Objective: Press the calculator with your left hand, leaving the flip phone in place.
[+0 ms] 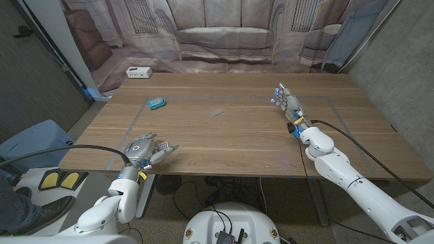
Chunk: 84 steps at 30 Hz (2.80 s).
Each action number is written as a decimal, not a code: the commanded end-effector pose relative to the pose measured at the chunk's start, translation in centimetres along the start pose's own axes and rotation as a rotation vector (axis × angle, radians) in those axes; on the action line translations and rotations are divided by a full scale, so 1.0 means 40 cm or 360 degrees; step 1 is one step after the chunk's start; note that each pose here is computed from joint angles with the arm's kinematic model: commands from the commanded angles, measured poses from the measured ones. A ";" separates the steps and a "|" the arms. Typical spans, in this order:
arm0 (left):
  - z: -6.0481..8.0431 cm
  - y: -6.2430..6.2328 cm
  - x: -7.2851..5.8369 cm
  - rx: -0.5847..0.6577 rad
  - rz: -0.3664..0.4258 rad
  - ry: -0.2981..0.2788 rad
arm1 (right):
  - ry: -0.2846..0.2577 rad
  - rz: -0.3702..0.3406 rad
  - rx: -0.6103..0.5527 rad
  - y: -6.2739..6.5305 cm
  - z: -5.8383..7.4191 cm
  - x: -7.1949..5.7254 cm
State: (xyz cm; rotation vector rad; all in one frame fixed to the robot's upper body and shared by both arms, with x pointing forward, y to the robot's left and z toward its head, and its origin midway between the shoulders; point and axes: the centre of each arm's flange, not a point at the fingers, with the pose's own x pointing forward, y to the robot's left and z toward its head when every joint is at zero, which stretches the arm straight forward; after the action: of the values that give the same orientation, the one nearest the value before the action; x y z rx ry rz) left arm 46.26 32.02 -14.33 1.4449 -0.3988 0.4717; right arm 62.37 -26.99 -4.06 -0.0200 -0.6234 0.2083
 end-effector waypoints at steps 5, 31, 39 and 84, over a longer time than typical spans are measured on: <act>0.009 -0.017 -0.004 -0.0007 -0.0027 0.0000 | 0.0028 -0.0002 0.0029 0.001 -0.014 -0.007; -0.003 -0.033 0.016 -0.0183 -0.0104 0.0000 | 0.0050 0.0001 0.0009 0.000 -0.011 0.001; -0.009 -0.038 0.026 -0.0220 -0.0143 -0.0003 | 0.0061 0.0004 0.0015 0.007 -0.016 0.006; 0.012 -0.013 0.005 -0.0163 0.0003 0.0025 | 0.0057 0.0005 0.0023 -0.004 -0.015 -0.018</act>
State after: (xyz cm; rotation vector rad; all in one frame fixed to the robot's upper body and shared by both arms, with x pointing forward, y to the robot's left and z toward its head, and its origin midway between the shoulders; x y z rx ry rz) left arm 47.16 31.58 -15.09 1.3568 -0.3779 0.4220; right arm 62.28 -27.13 -4.82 -0.0133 -0.5880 0.2135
